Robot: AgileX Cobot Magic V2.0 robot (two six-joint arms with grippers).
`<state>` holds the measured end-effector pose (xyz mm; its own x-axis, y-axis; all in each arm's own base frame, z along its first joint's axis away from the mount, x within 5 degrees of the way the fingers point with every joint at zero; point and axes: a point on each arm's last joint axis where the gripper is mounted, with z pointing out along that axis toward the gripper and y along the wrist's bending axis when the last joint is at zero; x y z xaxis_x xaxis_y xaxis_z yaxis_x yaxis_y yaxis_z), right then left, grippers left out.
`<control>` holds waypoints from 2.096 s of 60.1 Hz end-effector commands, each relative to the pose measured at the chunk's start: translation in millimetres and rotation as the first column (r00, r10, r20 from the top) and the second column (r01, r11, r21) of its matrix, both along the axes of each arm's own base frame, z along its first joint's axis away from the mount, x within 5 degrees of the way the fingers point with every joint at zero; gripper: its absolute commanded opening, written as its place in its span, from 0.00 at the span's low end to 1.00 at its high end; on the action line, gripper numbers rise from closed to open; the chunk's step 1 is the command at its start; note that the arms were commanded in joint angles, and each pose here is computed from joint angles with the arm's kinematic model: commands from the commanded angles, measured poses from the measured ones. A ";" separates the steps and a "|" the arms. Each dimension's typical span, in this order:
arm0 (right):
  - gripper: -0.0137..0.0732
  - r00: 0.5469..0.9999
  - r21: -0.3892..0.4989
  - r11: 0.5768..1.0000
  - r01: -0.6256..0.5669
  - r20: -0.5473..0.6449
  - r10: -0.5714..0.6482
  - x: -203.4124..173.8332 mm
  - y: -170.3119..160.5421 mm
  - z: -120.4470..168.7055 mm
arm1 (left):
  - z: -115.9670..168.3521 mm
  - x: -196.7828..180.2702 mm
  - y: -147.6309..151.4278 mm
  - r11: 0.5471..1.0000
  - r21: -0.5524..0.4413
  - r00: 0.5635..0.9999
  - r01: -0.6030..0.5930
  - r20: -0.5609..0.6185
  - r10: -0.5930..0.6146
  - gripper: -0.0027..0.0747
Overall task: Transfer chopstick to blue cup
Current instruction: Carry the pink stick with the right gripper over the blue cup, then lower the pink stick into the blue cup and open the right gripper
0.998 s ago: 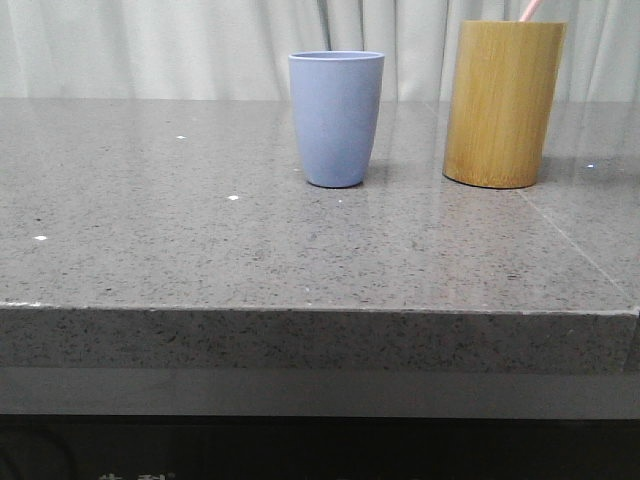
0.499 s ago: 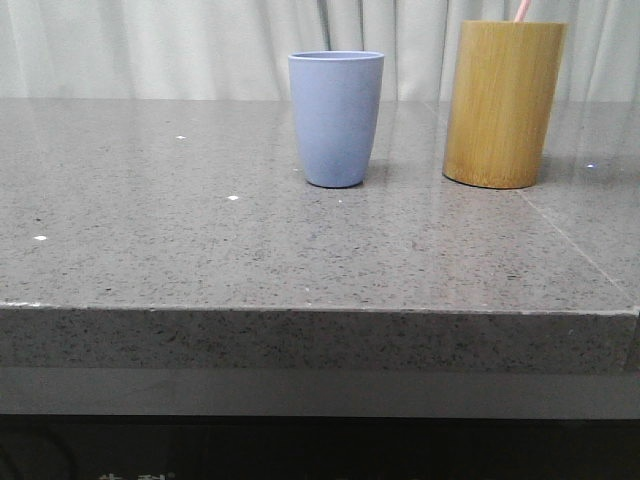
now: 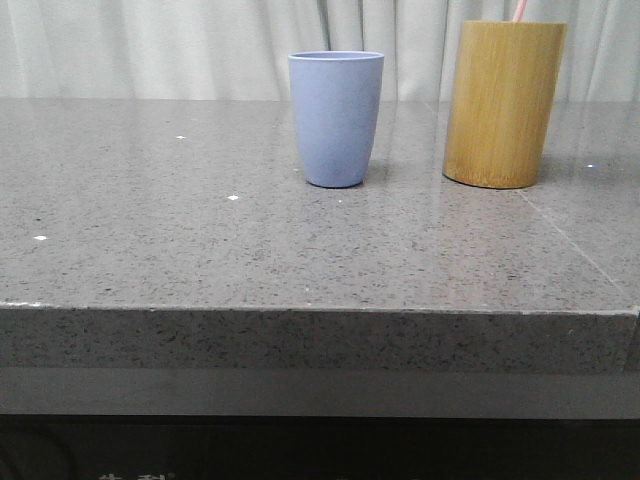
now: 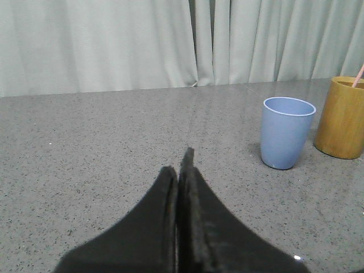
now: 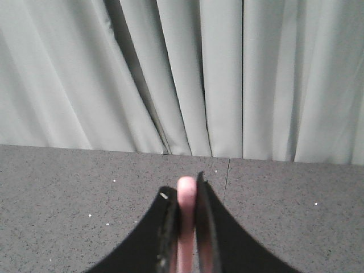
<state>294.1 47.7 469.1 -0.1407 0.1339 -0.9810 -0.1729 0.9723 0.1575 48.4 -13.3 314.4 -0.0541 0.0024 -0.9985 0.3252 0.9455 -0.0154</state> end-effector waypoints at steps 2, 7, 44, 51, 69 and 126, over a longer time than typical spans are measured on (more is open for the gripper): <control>0.17 0.990 0.005 1.000 0.003 0.141 -0.004 -18.3 -2.7 40.1 | 15.0 -0.6 -1.4 0.999 -0.045 0.996 0.019 0.086 -0.015 0.01; 0.17 0.990 -0.005 1.000 0.000 0.141 0.000 -22.7 -3.1 49.5 | 15.0 -0.6 -1.4 0.999 -0.045 0.996 0.019 0.086 -0.015 0.01; 0.17 0.943 0.000 0.958 -0.285 0.178 0.281 -43.5 72.1 71.2 | 15.0 -0.6 -1.4 0.999 -0.045 0.996 0.019 0.086 -0.015 0.01; 0.17 0.931 -0.021 0.940 -0.341 0.129 0.341 -29.7 98.6 54.6 | 15.0 -0.6 -1.4 0.999 -0.045 0.996 0.019 0.086 -0.015 0.01; 0.17 0.936 -0.082 0.936 -0.343 0.048 0.347 2.4 119.7 23.2 | 15.0 -0.6 -1.4 0.999 -0.045 0.996 0.019 0.086 -0.015 0.01; 0.32 0.931 -0.131 0.925 -0.357 -0.126 0.342 44.1 142.2 -31.5 | 15.0 -0.6 -1.4 0.999 -0.045 0.996 0.019 0.086 -0.015 0.01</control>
<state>349.3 196.9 402.7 -0.3734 -0.1333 -0.9181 -0.4896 0.8689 0.0729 48.5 -13.4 314.0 -0.0540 0.0025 -0.9985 0.3255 0.9454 -0.0153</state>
